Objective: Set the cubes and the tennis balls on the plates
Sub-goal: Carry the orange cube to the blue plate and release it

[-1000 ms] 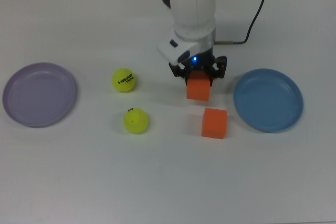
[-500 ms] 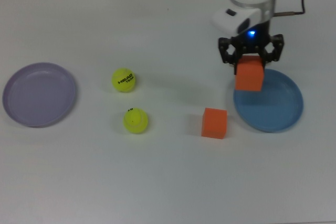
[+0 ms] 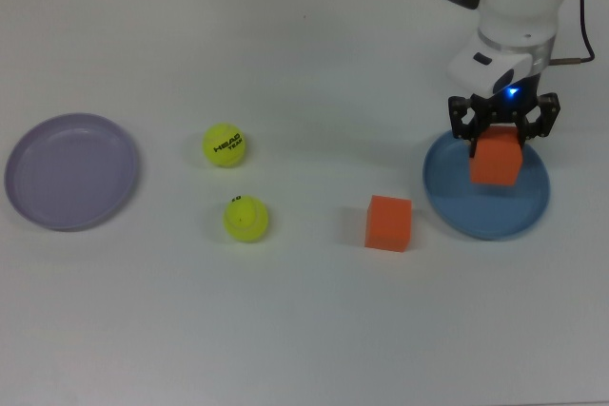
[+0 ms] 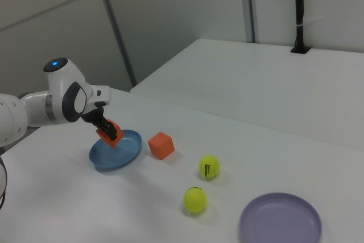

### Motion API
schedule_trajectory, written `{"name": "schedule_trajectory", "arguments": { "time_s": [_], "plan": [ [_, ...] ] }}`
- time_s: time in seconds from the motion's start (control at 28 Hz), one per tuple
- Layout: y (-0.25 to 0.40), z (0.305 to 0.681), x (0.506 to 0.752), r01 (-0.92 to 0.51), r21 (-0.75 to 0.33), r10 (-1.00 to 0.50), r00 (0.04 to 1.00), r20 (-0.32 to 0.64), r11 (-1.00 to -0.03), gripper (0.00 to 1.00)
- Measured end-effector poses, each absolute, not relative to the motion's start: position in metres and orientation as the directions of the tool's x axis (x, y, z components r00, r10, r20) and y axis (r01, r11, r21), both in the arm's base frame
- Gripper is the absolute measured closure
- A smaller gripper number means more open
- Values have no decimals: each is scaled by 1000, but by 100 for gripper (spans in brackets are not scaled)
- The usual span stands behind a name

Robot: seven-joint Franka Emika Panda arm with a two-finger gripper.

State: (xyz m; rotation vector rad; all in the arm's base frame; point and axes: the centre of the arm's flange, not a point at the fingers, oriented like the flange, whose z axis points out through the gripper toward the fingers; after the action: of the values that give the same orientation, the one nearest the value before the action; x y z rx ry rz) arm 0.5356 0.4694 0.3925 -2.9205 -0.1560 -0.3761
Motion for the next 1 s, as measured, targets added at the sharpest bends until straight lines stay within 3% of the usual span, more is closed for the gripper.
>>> {"name": "schedule_trajectory", "arguments": {
  "time_s": [0.39,0.5,0.75,1.0],
  "plan": [
    [486,368,527,120,-174,74,966,248,-977,38],
    [486,367,527,118,-174,73,966,246,-978,31],
    [486,368,528,113,-177,67,966,248,-978,3],
    [485,383,537,94,-196,39,962,271,-976,0]
  ]
}}
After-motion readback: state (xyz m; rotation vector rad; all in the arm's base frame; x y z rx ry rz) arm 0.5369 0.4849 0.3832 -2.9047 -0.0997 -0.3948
